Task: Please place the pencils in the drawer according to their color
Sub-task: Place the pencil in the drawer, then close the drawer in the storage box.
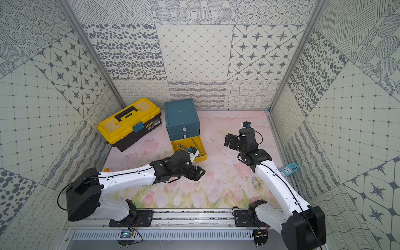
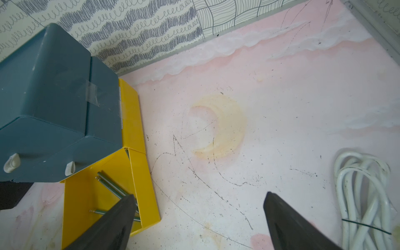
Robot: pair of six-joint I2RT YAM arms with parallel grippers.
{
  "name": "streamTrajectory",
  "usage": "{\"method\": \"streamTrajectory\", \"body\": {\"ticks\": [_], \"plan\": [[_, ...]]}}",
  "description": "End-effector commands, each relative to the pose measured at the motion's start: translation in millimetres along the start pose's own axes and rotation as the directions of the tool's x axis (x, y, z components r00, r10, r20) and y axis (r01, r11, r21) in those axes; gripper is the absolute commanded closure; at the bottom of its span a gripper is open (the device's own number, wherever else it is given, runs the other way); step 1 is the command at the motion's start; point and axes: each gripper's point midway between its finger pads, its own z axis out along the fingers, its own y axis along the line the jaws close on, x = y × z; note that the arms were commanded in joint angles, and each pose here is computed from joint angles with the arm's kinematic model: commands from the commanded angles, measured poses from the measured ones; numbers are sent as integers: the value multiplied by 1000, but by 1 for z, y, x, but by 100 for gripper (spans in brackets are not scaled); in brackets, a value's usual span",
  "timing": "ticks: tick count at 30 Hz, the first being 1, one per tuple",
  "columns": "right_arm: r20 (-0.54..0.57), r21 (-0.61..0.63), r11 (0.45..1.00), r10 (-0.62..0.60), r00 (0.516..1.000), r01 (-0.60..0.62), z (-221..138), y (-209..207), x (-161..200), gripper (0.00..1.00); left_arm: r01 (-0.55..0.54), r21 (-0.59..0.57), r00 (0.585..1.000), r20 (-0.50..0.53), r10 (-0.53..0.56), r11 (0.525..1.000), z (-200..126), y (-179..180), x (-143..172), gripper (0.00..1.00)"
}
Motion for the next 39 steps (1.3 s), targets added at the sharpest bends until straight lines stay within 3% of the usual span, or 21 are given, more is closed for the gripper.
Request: {"method": "streamTrajectory", "body": {"ticks": [1,15,28,39], "plan": [[81,-47,997,57,995,-53,-8,5,-20,2,-94,-59,995,8,94,994,13,6,-6,12],[112,-61,994,98,989,-91,-11,-3,-22,2,-330,-252,944,-66,324,910,31,44,-7,10],[100,-106,990,108,989,-97,-11,4,-19,2,-368,-380,929,-117,351,849,40,70,-11,8],[84,-157,983,115,990,-101,-9,11,-16,2,-374,-454,925,-123,358,809,44,99,-35,8]]}}
